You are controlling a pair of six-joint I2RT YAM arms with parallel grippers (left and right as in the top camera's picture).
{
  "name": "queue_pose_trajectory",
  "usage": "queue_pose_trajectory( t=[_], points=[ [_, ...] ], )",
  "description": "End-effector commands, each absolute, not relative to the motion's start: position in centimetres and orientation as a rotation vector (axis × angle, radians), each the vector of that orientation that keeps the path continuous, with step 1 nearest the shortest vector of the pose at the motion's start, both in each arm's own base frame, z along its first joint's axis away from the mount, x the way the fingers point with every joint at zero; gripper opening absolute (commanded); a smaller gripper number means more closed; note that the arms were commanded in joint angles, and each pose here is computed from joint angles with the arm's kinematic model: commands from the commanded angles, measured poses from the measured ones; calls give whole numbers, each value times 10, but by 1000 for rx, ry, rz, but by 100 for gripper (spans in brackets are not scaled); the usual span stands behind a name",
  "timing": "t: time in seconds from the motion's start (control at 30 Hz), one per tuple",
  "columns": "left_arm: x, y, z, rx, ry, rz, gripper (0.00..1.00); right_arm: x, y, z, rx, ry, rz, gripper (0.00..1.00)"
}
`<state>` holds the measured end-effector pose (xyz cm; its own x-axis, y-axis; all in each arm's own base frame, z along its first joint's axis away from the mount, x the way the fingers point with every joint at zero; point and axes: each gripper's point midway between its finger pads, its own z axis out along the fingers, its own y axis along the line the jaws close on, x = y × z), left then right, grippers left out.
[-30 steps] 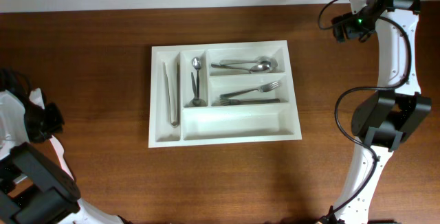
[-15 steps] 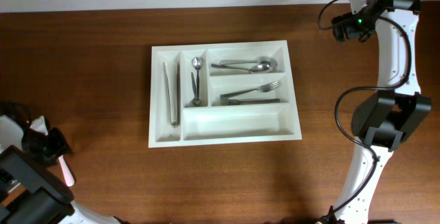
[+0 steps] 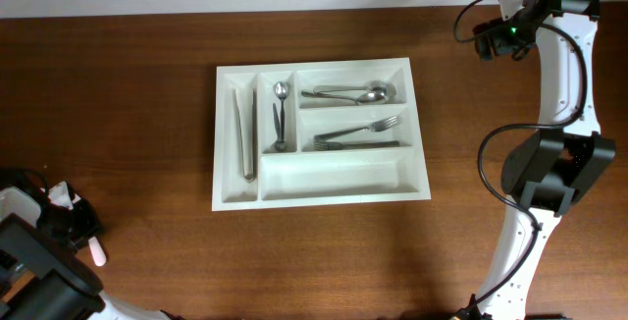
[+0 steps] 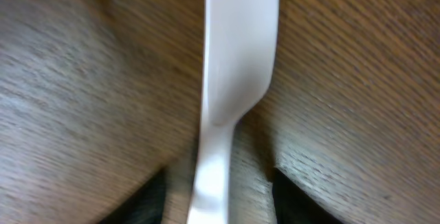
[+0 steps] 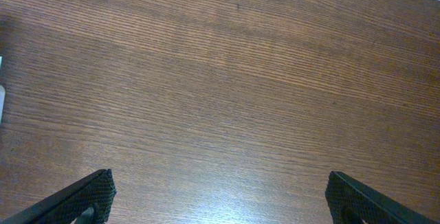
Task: Pack container
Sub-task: 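Carry the knife into the tray's bottom compartment and release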
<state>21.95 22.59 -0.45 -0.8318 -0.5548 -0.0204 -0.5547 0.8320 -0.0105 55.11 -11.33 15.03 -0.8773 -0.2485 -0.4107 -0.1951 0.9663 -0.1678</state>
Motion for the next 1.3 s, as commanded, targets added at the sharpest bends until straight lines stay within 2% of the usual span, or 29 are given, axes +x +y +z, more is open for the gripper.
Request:
queue_pose_trajectory(
  t=[0.0,0.1,0.2,0.47,0.83,1.07,1.27],
  points=[
    [214,217,-14,-881,3002,-57,27,550,-116,168,-291,2643,-176,99],
    [214,216,-14,-881,3002,-58,8,550,-116,168,-291,2643,-176,99],
    [214,216,-14,-881,3002,-60,2,550,-116,168,-290,2643,-176,99],
    [229,210,-9,-871,2943,-161,2,550,-116,168,-291,2643,-176,99],
    [279,218,36,-753,2857,-189,2,550,-116,168,-291,2643,-176,99],
    [340,184,68,-474,2840,-151,2,550,-116,168,-291,2643,-176,99],
    [417,111,106,20,2716,-121,2,550,-116,168,-290,2643,-176,99]
  ],
)
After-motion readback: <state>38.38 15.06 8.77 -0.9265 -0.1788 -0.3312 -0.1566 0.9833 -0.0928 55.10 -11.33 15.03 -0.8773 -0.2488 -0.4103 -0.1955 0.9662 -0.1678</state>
